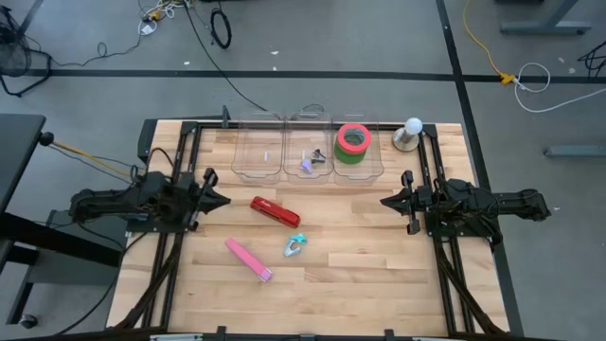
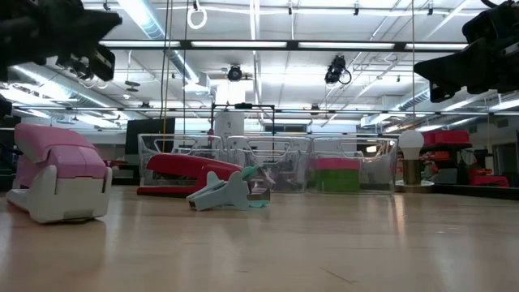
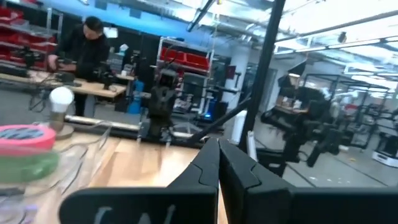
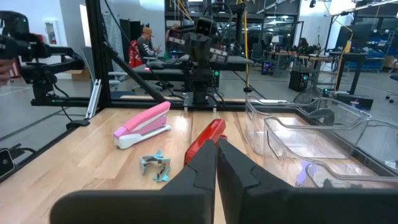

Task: Pick and place Stapler, Stapler remover, tape
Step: Put the pink stapler into the left transparent bin

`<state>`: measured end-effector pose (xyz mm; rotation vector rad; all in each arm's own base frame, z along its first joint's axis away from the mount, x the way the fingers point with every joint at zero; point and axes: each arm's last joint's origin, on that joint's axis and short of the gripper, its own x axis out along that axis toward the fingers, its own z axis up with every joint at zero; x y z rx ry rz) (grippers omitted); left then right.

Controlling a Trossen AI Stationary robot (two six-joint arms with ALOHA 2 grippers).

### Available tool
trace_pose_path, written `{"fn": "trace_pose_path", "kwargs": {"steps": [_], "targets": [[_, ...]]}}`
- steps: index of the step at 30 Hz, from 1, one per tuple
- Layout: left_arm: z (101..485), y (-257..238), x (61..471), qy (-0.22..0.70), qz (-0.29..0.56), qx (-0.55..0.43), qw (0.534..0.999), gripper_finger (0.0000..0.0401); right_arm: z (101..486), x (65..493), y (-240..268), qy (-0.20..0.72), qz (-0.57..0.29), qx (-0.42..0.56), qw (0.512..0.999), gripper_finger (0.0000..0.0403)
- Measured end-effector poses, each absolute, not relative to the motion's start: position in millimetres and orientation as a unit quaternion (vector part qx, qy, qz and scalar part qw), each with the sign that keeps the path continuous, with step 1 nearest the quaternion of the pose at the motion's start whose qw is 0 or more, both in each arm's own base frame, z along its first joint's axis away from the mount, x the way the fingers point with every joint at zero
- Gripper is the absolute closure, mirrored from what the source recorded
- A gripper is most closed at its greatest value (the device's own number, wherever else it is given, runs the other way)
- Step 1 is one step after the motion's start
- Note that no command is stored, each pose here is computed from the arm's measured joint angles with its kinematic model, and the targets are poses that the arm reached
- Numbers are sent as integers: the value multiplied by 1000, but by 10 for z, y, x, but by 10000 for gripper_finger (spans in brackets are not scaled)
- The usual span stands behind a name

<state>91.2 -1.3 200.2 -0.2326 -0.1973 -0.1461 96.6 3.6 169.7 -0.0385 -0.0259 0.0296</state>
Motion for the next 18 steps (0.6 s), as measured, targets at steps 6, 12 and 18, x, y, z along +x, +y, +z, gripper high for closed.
{"fn": "trace_pose_path", "kwargs": {"steps": [6, 12, 18], "targets": [[2354, -8, 789, -137, -58, -93, 984, 398, 1697, 966, 36, -13, 15, -19, 1000, 385], [2702, 11, 614, -159, -15, -86, 983, 398, 1697, 966, 36, -13, 15, -19, 1000, 385], [3021, 28, 517, -147, 20, -91, 985, 398, 1697, 966, 36, -13, 15, -19, 1000, 385]]}}
